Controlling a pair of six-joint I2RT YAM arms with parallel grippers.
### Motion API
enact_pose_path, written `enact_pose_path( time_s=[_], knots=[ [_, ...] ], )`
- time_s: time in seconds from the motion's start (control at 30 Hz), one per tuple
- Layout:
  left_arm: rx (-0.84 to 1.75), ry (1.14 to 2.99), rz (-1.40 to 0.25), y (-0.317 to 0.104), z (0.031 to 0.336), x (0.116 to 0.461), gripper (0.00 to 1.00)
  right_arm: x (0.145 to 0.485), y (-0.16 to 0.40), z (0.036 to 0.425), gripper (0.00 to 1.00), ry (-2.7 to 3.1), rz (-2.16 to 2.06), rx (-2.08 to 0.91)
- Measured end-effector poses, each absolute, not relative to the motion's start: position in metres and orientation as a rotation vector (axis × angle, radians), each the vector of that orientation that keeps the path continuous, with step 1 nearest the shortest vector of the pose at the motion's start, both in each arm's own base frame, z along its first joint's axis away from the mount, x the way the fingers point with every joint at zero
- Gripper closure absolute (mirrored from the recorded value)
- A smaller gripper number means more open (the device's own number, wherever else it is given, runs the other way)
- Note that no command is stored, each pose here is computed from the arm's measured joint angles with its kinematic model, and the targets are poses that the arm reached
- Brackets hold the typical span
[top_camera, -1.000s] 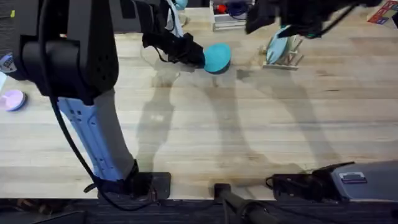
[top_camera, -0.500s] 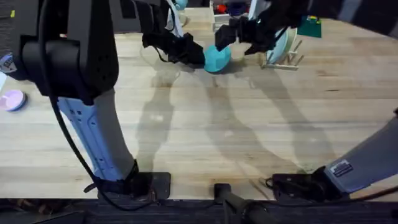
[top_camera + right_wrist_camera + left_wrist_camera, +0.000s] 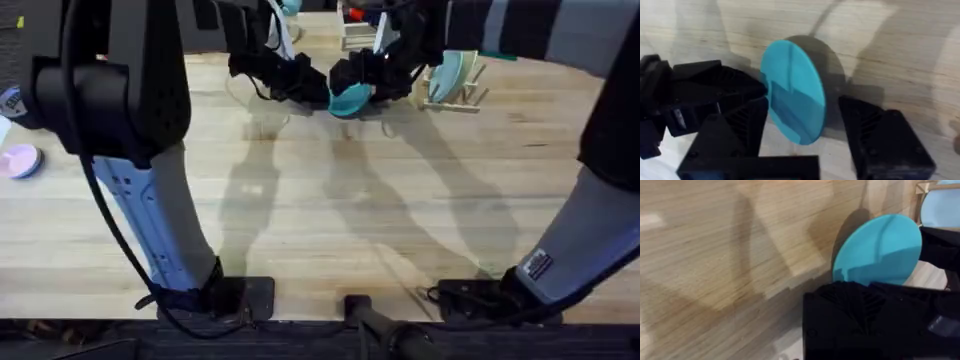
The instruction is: Pick up the plates from the table one by one and place each into a slot on the dish rack.
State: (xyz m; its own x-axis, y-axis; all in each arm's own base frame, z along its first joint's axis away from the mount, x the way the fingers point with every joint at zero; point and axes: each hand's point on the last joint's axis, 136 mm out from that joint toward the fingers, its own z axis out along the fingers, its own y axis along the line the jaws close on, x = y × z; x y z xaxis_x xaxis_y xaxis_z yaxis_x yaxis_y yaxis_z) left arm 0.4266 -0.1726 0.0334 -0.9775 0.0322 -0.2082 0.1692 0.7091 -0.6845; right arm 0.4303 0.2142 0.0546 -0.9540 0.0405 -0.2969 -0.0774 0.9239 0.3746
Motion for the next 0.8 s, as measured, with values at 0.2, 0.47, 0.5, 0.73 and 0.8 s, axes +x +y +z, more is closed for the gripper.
enact_pose_path(
  time_s=[0.2,0.47,0.5,0.73,0.8],
  knots=[
    [0.159,2.735,-1.122,-0.173,0.033,0.427,0.962,0.432,0.216,0.054,0.477,2.782,0.577,0.001],
    [0.152,2.735,-1.104,-0.170,0.033,0.429,0.962,0.438,0.230,0.078,0.963,2.727,0.693,-0.010],
    [0.150,2.739,-1.101,-0.169,0.033,0.429,0.962,0.437,0.230,0.078,0.965,2.731,0.695,-0.010],
    [0.146,2.847,-1.047,-0.163,0.036,0.415,0.963,0.432,0.229,0.076,0.972,2.757,0.693,-0.005],
    [0.165,2.879,-1.005,-0.160,0.041,0.414,0.963,0.430,0.228,0.077,0.973,2.761,0.690,-0.006]
  ],
)
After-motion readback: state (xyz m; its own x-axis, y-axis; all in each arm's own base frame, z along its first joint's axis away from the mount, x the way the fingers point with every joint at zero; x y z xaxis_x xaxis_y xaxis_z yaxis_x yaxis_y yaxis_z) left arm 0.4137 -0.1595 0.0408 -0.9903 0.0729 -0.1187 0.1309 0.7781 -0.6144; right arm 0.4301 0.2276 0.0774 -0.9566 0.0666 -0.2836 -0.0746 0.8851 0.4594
